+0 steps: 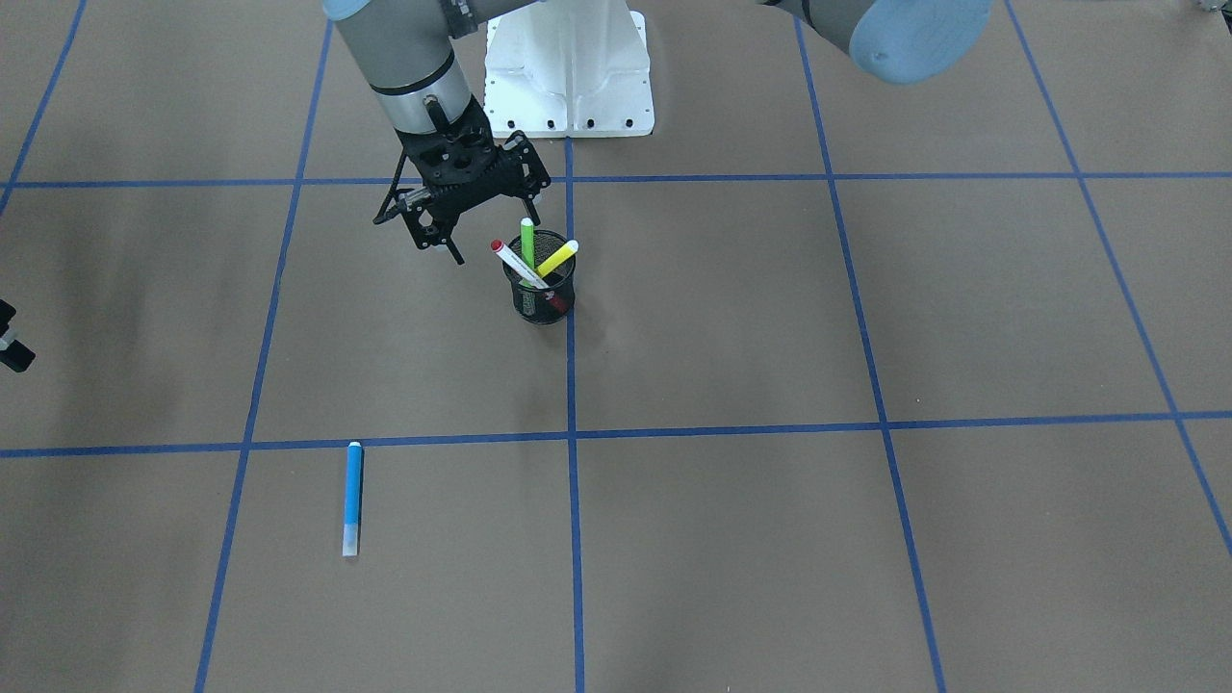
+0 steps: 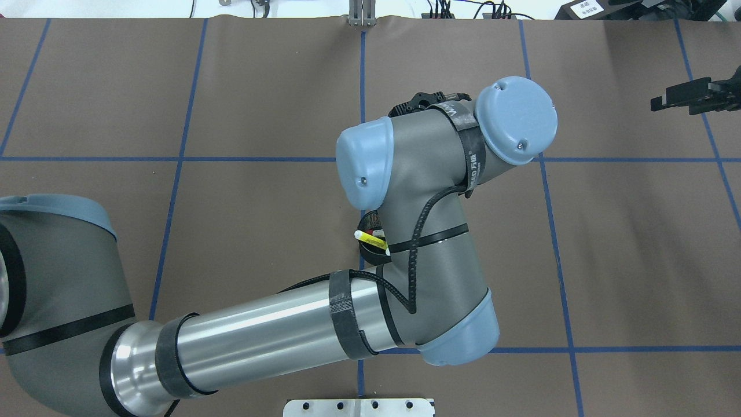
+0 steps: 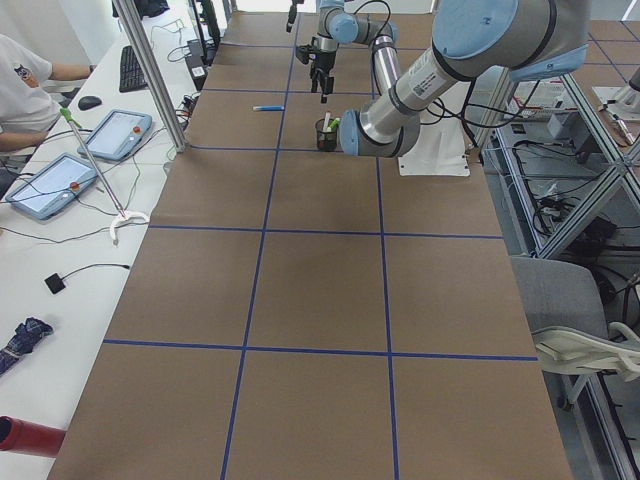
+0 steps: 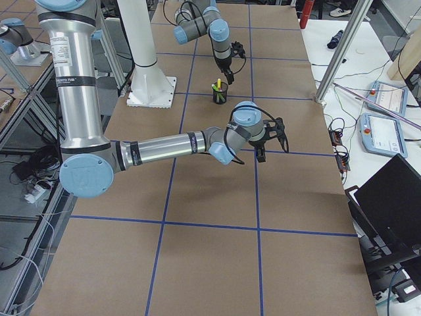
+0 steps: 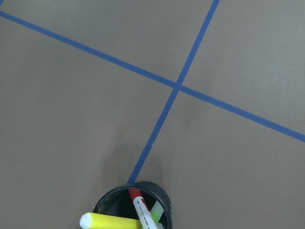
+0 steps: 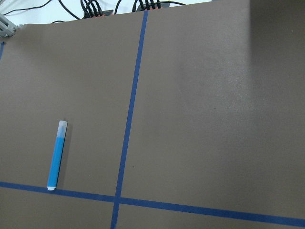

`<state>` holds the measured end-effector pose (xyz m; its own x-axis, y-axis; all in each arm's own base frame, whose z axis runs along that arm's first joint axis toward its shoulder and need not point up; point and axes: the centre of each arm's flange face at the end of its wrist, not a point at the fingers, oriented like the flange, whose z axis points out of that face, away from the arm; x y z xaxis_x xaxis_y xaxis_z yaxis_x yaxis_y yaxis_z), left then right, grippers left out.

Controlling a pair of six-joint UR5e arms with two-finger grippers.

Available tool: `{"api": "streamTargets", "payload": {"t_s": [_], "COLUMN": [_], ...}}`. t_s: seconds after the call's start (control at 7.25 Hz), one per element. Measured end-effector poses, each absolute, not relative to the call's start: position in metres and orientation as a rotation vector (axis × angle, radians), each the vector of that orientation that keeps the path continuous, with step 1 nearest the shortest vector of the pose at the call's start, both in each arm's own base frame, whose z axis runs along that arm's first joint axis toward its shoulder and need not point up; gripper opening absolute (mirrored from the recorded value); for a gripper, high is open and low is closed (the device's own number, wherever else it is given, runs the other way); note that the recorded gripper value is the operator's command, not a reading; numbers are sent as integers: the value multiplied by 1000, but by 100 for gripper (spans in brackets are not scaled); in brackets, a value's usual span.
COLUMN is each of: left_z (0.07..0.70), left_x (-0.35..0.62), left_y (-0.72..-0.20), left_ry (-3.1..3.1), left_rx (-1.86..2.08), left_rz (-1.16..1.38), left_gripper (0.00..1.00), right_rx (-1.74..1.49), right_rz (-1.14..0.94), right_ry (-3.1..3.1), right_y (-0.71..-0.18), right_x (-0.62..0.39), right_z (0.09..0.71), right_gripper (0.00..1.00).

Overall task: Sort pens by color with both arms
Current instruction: 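Lower the left gripper and grasp the red-capped white marker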

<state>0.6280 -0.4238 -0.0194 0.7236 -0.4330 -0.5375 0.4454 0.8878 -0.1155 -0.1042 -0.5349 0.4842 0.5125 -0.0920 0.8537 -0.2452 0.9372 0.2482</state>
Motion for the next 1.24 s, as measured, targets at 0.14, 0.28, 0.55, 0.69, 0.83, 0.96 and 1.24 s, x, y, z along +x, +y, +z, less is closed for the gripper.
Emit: {"api": "streamTargets", "payload": {"t_s": [0.14, 0.28, 0.55, 0.69, 0.83, 0.96, 1.24], "left_z": [-16, -10, 0, 5, 8, 9, 5], "left_x": [640, 650, 667, 674, 680, 684, 689], "left_y": [-423, -421, -415, -411, -406, -405, -405], "left_ry": [560, 533, 496, 479, 469, 461, 451], "left_rx": [28, 39, 47, 46, 46, 46, 46], "left_rz": [-477, -461, -428, -410, -391, -381, -373], "left_gripper": [99, 99, 99, 98, 96, 89, 68], "right_rx": [361, 362, 362, 361, 361, 360, 360], "right_rz": [88, 82, 74, 74, 74, 74, 75], "right_ry": [-1032, -1028, -1024, -1024, -1023, -1023, -1022], "right_y": [-535, -535, -534, -533, -533, -533, -533], "right_x": [-104, -104, -105, -105, -104, -104, -104], "right_z": [486, 489, 491, 492, 493, 493, 494], "right_gripper": [99, 100, 100, 100, 100, 100, 100]}}
